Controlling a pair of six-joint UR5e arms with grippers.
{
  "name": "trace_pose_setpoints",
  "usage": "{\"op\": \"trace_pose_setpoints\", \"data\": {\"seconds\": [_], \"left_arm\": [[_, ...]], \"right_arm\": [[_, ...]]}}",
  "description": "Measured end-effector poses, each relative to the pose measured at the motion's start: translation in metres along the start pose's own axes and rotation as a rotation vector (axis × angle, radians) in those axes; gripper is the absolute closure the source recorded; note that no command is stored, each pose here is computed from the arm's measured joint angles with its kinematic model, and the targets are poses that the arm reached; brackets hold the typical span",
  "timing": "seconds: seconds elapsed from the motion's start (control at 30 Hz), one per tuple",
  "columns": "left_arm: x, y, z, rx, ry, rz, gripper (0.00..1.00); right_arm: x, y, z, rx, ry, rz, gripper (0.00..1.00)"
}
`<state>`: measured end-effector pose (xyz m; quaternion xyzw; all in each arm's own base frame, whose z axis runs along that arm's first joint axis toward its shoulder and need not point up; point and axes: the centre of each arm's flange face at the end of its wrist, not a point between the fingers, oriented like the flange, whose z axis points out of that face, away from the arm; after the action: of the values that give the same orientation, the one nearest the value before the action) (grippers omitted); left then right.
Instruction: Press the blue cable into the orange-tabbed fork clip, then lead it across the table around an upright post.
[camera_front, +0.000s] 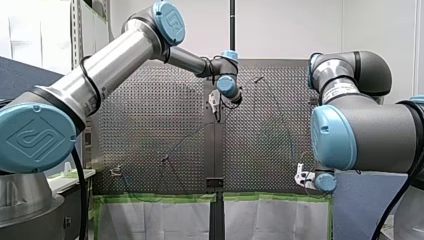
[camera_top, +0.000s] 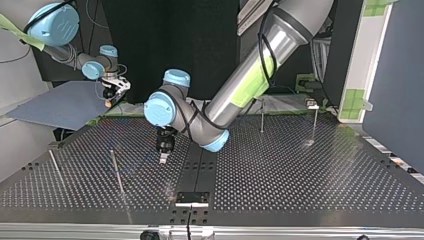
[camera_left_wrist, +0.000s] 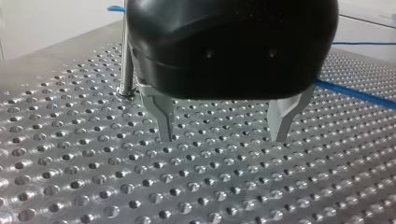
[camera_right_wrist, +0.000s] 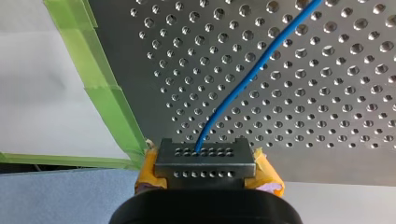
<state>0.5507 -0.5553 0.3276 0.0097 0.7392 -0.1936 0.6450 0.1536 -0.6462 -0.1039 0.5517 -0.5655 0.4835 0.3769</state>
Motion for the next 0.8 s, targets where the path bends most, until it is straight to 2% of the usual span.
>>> {"op": "trace_pose_setpoints", "data": {"seconds": [0.27, 0.33, 0.53, 0.8], "left_arm": [[0.006, -0.003, -0.016, -0.078, 0.047, -0.050, 0.01], [0.007, -0.003, -0.019, -0.085, 0.059, -0.061, 0.01], [0.004, -0.006, -0.022, -0.067, 0.098, -0.103, 0.01], [0.000, -0.010, -0.020, -0.008, 0.127, -0.187, 0.01]], "right_arm": [[-0.001, -0.001, 0.000, 0.001, -0.001, 0.003, 1.00], [-0.002, -0.001, 0.000, 0.001, -0.002, 0.003, 1.00], [-0.002, -0.001, 0.000, 0.002, -0.004, 0.001, 1.00], [-0.003, -0.002, -0.001, 0.004, -0.006, -0.003, 1.00]]}}
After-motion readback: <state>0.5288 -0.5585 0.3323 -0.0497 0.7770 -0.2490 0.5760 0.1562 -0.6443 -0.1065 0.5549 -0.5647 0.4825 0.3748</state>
